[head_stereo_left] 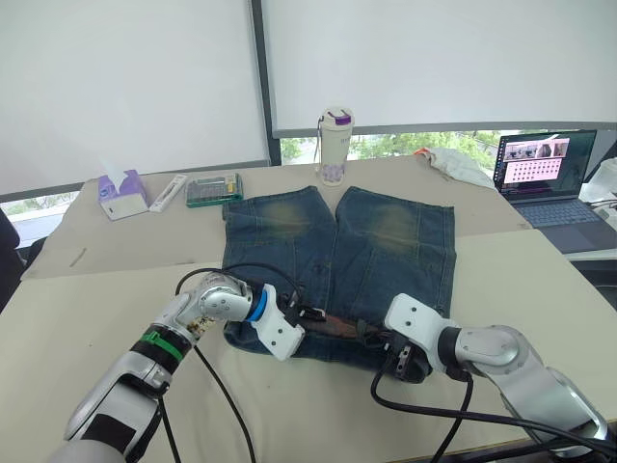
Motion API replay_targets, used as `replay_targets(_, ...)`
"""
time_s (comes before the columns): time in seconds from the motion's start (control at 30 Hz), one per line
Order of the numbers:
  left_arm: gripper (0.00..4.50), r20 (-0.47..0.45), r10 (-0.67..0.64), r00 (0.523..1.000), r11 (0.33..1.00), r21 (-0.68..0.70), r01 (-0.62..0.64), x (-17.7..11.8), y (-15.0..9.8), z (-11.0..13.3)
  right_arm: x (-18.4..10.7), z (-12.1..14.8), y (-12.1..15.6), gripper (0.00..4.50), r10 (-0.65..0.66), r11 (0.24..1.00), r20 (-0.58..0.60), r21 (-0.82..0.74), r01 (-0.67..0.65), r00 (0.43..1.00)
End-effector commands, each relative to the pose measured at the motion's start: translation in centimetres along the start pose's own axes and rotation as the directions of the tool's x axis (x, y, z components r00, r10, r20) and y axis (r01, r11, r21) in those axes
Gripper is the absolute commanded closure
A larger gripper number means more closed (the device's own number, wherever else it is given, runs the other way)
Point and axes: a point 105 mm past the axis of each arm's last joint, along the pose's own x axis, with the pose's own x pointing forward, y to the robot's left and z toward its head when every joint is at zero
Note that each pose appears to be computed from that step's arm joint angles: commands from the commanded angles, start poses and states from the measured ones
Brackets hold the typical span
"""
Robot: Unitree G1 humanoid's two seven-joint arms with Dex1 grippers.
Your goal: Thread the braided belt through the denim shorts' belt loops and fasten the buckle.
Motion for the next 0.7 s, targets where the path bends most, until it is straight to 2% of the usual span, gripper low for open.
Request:
replay_targets(0.03, 4.5, -0.009, 0.01, 1.0, 0.995, 0.096, -0.009, -0.3, 1.0, -0.3, -0.3, 0.6, 0.5, 4.47, 0.02, 1.0, 0.024, -0.025, -0.019, 1.0)
replay_targets(0.37, 4.5, 0.039, -0.031, 0.999, 0.972, 0.234, 0.021, -0.2, 1.4, 0.0, -0.3, 1.0, 0.2, 4.47, 0.021, 0.999, 0.036, -0.03, -0.02, 0.999)
replay_targets(0.5, 4.5, 0.087, -0.064, 0.994, 0.958, 0.285, 0.037, 0.4, 1.3, 0.7, -0.2, 1.2, 0.1, 4.47, 0.019, 0.999, 0.044, -0.028, -0.018, 0.999)
replay_targets(0.7, 4.5, 0.124, -0.071, 0.99, 0.952, 0.304, 0.031, 1.6, 1.2, 1.2, -0.2, 1.3, 0.2, 4.47, 0.019, 1.0, 0.052, -0.007, -0.018, 0.998)
